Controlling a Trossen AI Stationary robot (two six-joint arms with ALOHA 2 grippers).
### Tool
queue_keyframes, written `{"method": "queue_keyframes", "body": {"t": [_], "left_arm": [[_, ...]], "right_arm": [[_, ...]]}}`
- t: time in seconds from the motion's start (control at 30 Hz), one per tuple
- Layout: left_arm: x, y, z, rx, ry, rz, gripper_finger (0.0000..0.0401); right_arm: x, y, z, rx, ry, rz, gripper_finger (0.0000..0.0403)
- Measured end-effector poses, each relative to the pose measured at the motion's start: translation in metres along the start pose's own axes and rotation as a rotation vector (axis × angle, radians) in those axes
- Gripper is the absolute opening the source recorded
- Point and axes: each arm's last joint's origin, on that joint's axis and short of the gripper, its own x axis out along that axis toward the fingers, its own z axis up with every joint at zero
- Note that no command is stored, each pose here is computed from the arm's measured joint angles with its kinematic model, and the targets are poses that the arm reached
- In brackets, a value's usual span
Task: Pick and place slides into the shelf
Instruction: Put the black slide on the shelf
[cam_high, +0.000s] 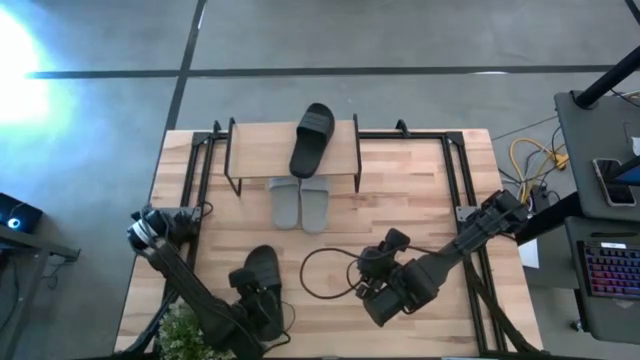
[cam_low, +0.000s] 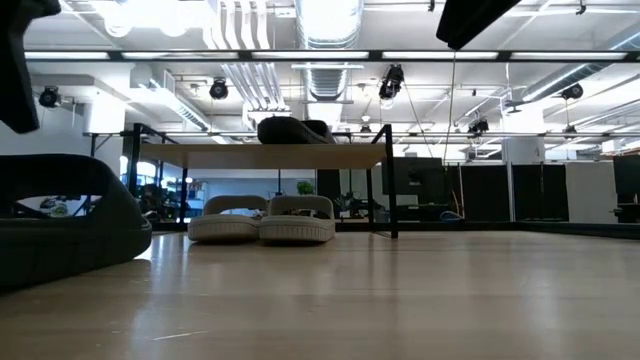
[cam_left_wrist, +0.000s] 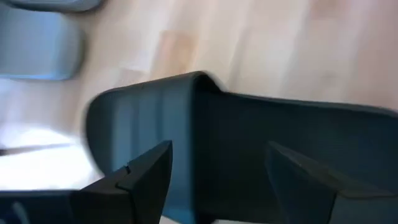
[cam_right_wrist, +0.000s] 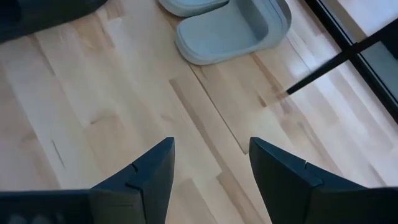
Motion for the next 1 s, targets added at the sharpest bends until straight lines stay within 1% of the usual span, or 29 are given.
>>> {"method": "queue_keyframes", "body": {"t": [0.13,0.2,0.4,0.53,0.6,0.7,0.77,0.87,0.9,0.93,1.0], "left_arm": [[0.015,0.007,-0.006,-0.014,0.053,0.178,0.0239],[0.023,0.008,-0.008,-0.006,0.065,0.239,0.0239],[0.044,0.006,-0.012,-0.006,0.062,0.269,0.0239],[0.055,0.013,-0.014,0.0,0.076,0.312,0.0237],[0.06,0.018,-0.013,0.006,0.08,0.334,0.0226],[0.065,0.025,-0.011,0.047,0.089,0.354,0.0181],[0.067,0.028,-0.008,0.084,0.101,0.358,0.0133],[0.067,0.031,-0.006,0.159,0.116,0.359,0.0044],[0.064,0.033,-0.004,0.172,0.114,0.35,0.0024],[0.06,0.035,-0.003,0.173,0.109,0.339,0.0014],[0.045,0.041,0.003,0.17,0.096,0.301,0.0009]], "right_arm": [[0.003,0.0,-0.003,-0.004,0.005,-0.01,0.0199],[0.005,0.0,-0.005,0.017,0.009,-0.019,0.0199],[0.01,-0.001,-0.01,0.038,0.018,-0.039,0.0199],[0.011,-0.003,-0.01,0.034,0.017,-0.055,0.0199],[0.012,-0.004,-0.009,0.044,0.013,-0.064,0.0199],[0.013,-0.006,-0.007,0.063,0.01,-0.077,0.0199],[0.015,-0.008,-0.006,0.073,0.016,-0.092,0.0199],[0.015,-0.013,-0.006,0.131,0.013,-0.126,0.0199],[0.013,-0.015,-0.006,0.152,0.003,-0.132,0.0198],[0.011,-0.018,-0.004,0.172,-0.007,-0.134,0.0198],[0.004,-0.025,-0.003,0.204,-0.024,-0.133,0.0198]]}}
